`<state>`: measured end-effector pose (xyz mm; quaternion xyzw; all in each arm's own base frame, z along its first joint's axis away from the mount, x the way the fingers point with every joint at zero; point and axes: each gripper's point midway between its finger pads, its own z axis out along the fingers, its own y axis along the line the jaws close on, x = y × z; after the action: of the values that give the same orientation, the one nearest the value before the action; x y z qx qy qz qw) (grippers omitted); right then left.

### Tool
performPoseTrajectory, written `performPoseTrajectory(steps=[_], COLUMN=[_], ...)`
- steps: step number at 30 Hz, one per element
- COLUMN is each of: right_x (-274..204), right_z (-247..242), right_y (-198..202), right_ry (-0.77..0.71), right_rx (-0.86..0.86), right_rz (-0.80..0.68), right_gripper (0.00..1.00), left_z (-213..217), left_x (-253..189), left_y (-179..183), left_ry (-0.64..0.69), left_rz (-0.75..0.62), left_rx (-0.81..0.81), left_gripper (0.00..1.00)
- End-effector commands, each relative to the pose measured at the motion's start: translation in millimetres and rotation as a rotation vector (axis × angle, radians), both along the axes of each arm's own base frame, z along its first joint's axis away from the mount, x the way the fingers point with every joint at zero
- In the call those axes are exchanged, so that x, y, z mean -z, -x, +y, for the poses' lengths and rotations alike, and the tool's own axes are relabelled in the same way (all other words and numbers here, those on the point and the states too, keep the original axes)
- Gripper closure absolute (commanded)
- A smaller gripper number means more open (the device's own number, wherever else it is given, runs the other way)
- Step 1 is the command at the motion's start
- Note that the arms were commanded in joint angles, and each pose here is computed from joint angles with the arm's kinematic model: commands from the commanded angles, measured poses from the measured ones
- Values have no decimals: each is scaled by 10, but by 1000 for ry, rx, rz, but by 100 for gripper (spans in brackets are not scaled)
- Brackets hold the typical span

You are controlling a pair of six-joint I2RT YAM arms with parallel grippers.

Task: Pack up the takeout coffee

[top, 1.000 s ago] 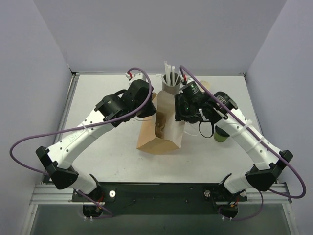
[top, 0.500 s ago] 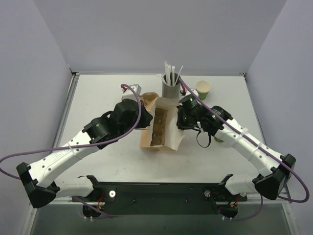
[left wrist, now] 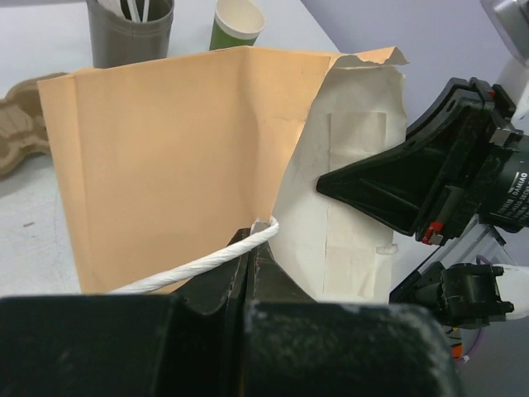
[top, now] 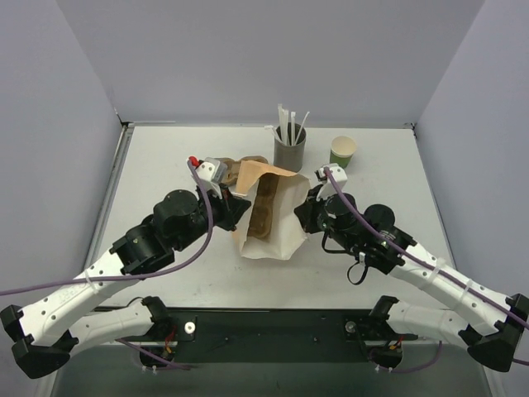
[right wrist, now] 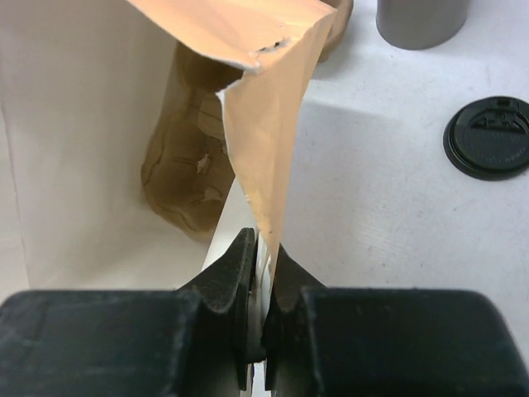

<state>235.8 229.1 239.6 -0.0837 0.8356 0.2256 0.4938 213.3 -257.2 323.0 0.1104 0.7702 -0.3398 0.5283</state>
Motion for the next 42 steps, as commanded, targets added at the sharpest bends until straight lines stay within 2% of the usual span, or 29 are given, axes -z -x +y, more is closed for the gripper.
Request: performPoseTrajectory(steps=[1, 7, 12, 14, 15, 16, 17, 18, 19, 20, 22, 24, 25, 26, 27, 28, 29, 31, 33, 35, 37, 42], right_x=[-246, -78, -105, -126, -402, -355, -326, -447, -697, -680, -910, -704, -633, -578, -556, -504, -536, -506, -512, -484, -400, -341], right_z=[100, 165, 164, 139, 198, 177, 282, 383, 467, 603, 489, 291, 7, -71, -124, -228, -159, 85, 477, 563, 354, -392], right_y=[-114, -125, -149, -159, -182, -116, -121, -85, -24, -21, -96, -417, -593, -719, -768, -754, -796, -628, -329, -211, -337, -807], right_ry=[-42, -17, 24, 58, 26, 74, 96, 80, 44, 36, 103, 242, 259, 255, 257, 295, 302, 284, 285, 305, 353, 345], right_rx=[-1, -15, -2, 7, -1, -20, -49, -94, -128, -148, -96, 19, 94, 123, 121, 137, 127, 33, -90, -121, -44, 160], right_rz=[-125, -117, -94, -71, -91, -32, 14, 30, 48, 102, 117, 166, 229, 269, 293, 334, 338, 384, 381, 391, 387, 422], right_gripper=[100, 100, 100, 100, 100, 100, 100, 100, 100, 99, 98, 98, 99, 100, 100, 99, 100, 100, 100, 100, 100, 100], left_z=[-11, 77, 142, 194, 288, 321, 366, 410, 406, 488, 312, 85, 22, -15, 17, 80, 164, 439, 552, 591, 401, 94], left_x=[-400, -394, -494, -481, -474, -165, -410, -340, -23, -169, -21, -195, -205, -237, -357, -280, -270, -123, -16, 104, 108, 308], left_y=[74, 82, 16, -67, -164, -253, -305, -363, -397, -506, -481, -352, -293, -241, -262, -268, -337, -576, -678, -721, -607, -216], left_ry=[28, -22, -27, -44, -59, -136, -102, -126, -234, -212, -270, -227, -214, -207, -192, -231, -246, -264, -274, -292, -253, -279], left_rz=[-179, -242, -226, -161, -123, 13, 33, 95, 224, 258, 357, 337, 361, 384, 379, 412, 408, 467, 502, 527, 541, 599], left_rx=[80, 81, 25, -44, -129, -180, -221, -268, -281, -317, -230, -146, -124, -99, -114, -137, -177, -266, -294, -293, -208, -100], left_gripper=[100, 100, 100, 100, 100, 100, 100, 100, 100, 100, 100, 100, 100, 100, 100, 100, 100, 100, 100, 100, 100, 100])
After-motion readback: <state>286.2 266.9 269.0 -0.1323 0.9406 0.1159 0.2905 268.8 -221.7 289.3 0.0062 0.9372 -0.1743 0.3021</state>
